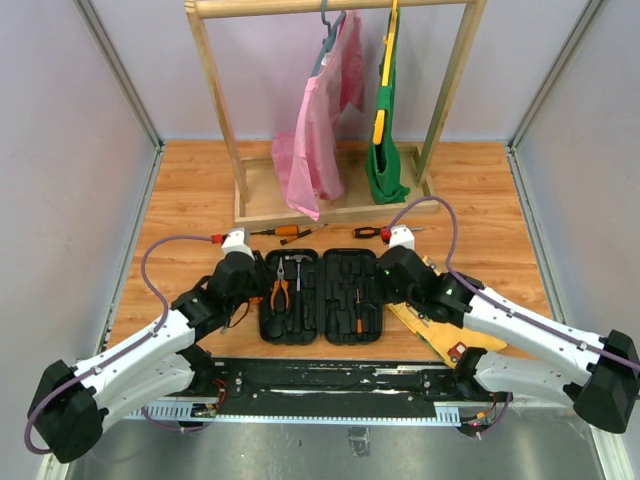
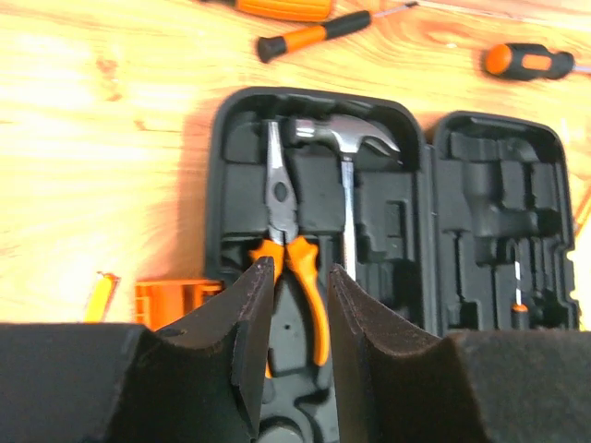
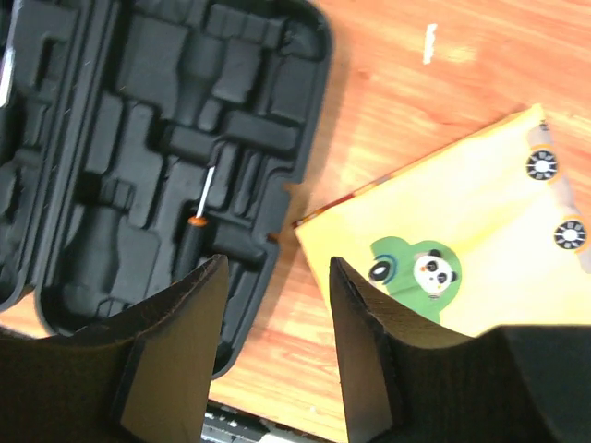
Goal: Sort the tools into containers
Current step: Place the screwdriver in the storage box.
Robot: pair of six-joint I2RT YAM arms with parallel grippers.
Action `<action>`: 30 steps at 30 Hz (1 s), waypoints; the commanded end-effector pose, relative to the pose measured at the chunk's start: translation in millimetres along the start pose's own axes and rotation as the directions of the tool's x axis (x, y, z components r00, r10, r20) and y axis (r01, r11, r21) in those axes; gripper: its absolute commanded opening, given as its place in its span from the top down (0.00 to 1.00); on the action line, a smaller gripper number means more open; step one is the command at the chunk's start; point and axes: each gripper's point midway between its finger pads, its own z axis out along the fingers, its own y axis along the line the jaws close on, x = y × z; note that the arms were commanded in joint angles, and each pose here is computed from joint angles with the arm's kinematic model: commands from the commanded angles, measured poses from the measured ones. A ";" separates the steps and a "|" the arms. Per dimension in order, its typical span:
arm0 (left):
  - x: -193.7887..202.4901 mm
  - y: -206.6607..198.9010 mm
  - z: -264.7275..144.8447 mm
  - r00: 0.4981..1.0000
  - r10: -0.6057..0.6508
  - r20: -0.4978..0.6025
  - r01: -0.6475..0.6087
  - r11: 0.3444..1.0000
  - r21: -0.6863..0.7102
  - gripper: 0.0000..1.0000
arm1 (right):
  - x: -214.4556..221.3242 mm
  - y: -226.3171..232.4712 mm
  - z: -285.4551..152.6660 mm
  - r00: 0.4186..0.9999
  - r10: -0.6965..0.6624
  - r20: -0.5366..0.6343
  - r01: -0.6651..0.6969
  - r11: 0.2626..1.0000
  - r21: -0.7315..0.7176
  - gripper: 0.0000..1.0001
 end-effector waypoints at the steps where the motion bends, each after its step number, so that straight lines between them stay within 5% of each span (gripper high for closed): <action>1: -3.8 18.0 0.3 1.000 0.009 0.009 -0.008 0.999 -0.032 0.66 | -23.4 -26.1 1.0 0.999 0.020 0.035 -0.022 0.998 0.064 0.50; 17: -45.6 51.0 16.9 0.987 -0.024 0.161 0.044 0.991 -0.123 0.65 | -76.5 37.8 43.0 0.993 0.112 0.038 -0.099 0.963 -0.250 0.50; 30: -91.0 64.6 13.3 0.926 -0.022 0.378 0.107 0.973 -0.205 0.63 | -132.3 87.3 123.0 0.907 0.417 0.056 -0.402 0.898 -0.177 0.52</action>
